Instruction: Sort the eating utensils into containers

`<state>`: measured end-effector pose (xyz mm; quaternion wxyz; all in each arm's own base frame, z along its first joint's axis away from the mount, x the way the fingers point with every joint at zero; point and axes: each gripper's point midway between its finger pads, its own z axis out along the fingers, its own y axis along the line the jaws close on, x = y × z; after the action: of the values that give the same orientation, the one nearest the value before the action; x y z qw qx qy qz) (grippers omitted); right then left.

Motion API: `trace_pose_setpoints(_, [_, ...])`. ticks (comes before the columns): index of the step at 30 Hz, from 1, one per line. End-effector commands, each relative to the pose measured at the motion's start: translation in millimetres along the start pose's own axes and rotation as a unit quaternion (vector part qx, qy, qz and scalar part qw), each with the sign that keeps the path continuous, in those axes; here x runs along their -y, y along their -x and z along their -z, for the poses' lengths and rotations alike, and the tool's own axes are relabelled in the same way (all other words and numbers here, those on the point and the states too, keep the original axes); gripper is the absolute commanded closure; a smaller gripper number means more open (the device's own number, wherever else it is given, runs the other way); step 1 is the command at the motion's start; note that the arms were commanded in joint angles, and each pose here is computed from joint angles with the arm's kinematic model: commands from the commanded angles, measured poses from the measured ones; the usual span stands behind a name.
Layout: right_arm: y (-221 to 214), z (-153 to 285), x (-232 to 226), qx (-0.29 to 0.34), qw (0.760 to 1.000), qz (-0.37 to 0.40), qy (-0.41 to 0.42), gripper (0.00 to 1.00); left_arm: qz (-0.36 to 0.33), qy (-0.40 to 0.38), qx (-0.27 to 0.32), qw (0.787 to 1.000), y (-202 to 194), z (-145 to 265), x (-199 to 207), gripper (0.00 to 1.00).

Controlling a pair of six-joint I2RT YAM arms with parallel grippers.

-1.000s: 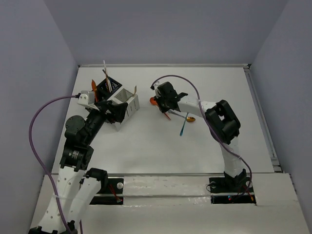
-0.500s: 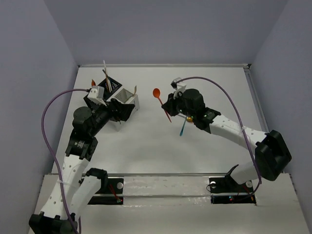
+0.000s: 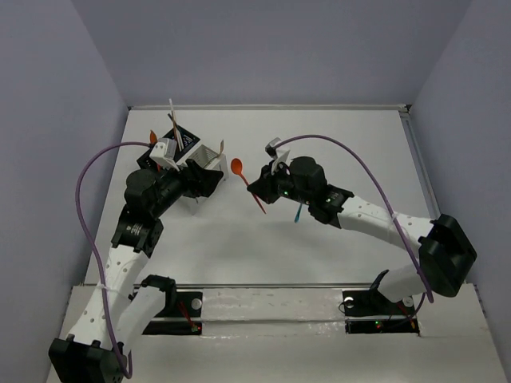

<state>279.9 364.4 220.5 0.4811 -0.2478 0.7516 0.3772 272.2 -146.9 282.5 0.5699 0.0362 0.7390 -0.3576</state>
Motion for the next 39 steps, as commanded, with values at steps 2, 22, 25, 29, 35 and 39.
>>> trace_pose_setpoints(2, [44.2,0.3,-27.7,0.062,0.997,0.011,0.041,0.93,-0.006,-0.017,0.009,1.0,6.8,-2.1,5.3,0.14])
trace_pose_setpoints(22, [50.0,-8.7,-51.9,0.058,0.996,0.018,0.073,0.93,0.003,-0.034,-0.019,0.999,-4.9,-9.7,6.1,0.2])
trace_pose_setpoints(25, [48.7,-11.1,-51.3,0.055,0.996,0.018,0.072,0.93,0.002,-0.038,-0.018,0.999,-4.6,-9.2,7.8,0.2])
trace_pose_setpoints(29, [47.0,-11.9,-55.6,0.054,0.995,0.019,0.077,0.93,0.004,-0.038,-0.019,0.999,-5.2,-9.6,7.4,0.21])
trace_pose_setpoints(35, [46.5,-10.6,-60.3,0.054,0.995,0.02,0.082,0.93,0.004,-0.037,-0.02,0.999,-5.5,-9.9,7.1,0.21])
trace_pose_setpoints(39, [44.8,-9.5,-65.2,0.052,0.995,0.021,0.088,0.93,0.005,-0.035,-0.018,0.999,-5.0,-9.7,6.4,0.21])
